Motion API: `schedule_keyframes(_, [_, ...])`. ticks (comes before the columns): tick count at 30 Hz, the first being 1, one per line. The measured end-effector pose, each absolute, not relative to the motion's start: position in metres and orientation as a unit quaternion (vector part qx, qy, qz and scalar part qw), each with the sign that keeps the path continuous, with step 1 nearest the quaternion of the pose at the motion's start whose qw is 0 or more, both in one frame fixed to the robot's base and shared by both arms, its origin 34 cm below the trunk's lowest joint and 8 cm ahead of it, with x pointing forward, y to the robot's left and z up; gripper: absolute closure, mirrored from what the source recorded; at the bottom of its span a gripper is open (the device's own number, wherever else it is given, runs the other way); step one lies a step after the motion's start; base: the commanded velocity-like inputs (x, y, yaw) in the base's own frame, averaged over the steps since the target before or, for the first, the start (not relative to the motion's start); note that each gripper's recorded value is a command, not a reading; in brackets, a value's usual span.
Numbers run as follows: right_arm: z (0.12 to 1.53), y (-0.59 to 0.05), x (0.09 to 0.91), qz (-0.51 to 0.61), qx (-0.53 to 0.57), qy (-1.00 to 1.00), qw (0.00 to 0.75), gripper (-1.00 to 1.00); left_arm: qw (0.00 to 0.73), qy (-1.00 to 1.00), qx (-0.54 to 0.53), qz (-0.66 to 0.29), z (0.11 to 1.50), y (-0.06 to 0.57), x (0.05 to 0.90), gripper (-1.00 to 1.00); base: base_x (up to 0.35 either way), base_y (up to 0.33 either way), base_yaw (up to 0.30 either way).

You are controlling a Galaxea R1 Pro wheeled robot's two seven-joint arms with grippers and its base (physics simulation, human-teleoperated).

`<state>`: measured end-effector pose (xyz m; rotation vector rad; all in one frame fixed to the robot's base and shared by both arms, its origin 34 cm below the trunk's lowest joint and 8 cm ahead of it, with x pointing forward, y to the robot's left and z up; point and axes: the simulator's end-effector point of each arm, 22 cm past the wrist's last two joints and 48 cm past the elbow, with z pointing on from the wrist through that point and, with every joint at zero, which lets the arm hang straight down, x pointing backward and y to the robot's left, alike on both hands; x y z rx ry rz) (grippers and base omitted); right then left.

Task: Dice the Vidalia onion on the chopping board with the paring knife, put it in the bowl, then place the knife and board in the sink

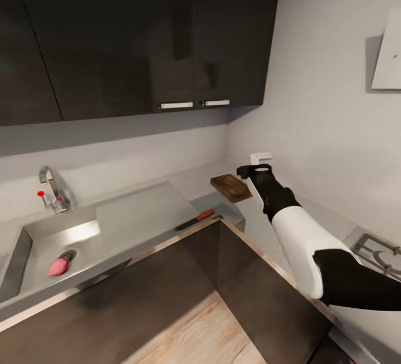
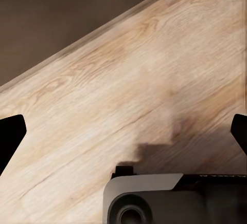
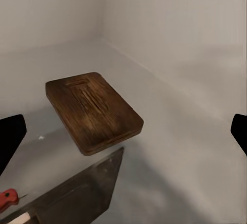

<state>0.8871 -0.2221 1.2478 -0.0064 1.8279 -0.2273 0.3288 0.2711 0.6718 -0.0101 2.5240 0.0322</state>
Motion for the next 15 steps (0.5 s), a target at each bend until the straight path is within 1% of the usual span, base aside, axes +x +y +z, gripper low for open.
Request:
schedule_keyframes(8, [1.233,-0.222,0.884,-0.097,-0.004,0.792,0.603,-1.0,0.304,0.953,-0.004,0.012,0.672,0.271,0.329,-1.0,0.148,-0.103,0.0])
schedule_keyframes(12, [1.22,-0.218,0.881,-0.085,-0.001,0.763,0.64,-1.0,0.304,0.953,-0.003,0.012,0.672,0.271,0.329,-1.0,0.132,-0.088,0.0])
schedule_keyframes(15, [1.205,-0.224,0.877,-0.085,0.001,0.757,0.648,-1.0,0.303,0.953,-0.004,0.012,0.671,0.271,0.329,-1.0,0.081,-0.03,0.0])
